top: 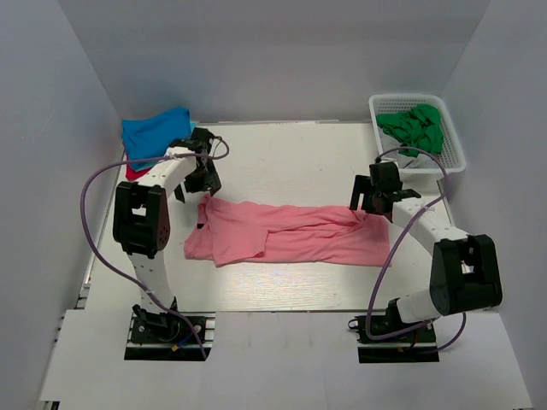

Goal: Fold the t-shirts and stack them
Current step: Fold the other side of the tshirt into a rectangle

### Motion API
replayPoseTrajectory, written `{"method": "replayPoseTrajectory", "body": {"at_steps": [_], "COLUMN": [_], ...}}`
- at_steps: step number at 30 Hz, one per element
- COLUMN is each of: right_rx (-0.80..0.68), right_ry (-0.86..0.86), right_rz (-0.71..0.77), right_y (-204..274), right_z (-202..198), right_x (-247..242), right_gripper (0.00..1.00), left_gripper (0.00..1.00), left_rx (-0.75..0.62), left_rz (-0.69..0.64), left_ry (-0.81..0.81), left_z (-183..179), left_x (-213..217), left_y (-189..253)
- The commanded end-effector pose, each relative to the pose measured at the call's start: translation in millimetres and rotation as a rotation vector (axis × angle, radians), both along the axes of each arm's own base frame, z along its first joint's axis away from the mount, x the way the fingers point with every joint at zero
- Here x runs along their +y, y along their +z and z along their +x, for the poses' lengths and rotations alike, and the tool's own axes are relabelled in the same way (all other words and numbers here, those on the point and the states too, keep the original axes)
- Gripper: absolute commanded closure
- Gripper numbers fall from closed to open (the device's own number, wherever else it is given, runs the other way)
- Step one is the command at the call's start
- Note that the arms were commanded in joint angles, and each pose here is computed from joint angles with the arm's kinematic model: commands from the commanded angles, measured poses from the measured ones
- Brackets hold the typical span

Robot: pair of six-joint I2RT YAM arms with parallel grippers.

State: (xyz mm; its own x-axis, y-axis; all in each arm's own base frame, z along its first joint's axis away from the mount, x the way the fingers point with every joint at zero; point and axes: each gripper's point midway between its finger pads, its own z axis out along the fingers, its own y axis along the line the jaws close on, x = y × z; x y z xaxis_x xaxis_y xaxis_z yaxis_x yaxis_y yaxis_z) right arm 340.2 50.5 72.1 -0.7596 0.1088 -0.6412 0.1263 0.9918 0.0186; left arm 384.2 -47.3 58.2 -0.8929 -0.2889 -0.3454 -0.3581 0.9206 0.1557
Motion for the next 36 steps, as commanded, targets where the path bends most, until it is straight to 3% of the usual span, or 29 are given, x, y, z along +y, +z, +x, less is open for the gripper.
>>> {"method": "replayPoseTrajectory", "body": {"at_steps": [1,9,14,18,19,26,36], "right_rx": [-0.04,0.032,0.094,0.167,0.206,0.188,0.201], "right_ry": [0.04,0.104,0.068,-0.063,-0.115,-0.379,-0.45], "right_rz": [0.016,-0.109,-0.191,-0.196,-0.262,-0.256,-0.108], "right_y": [16,-6,-22,-42,-45,-37,-36], "right_z": [16,12,14,9,0,-8,-19], "right_x": [11,15,12,3,-12,-41,-54], "right_gripper": [0.1,0.1,0.1,0.1,0.1,0.1,0.1], "left_gripper": [0.01,0.01,0.01,0.01,0.01,0.01,0.01], "left_rx": [-0.114,-0.103,-0.124,-0.088,-0.069,0.07,0.113], "left_rz": [0.001,-0.192,-0.463,-0.444,-0.443,-0.354,-0.294], "left_ry": [-0.001,-0.078,-0.165,-0.13,-0.108,-0.052,-0.014], "left_z": [20,6,-9,-19,-22,-49,-56], "left_x": [-6,-47,-93,-87,-83,-62,-39], "left_y": [46,51,23,-10,-17,-62,-75]}}
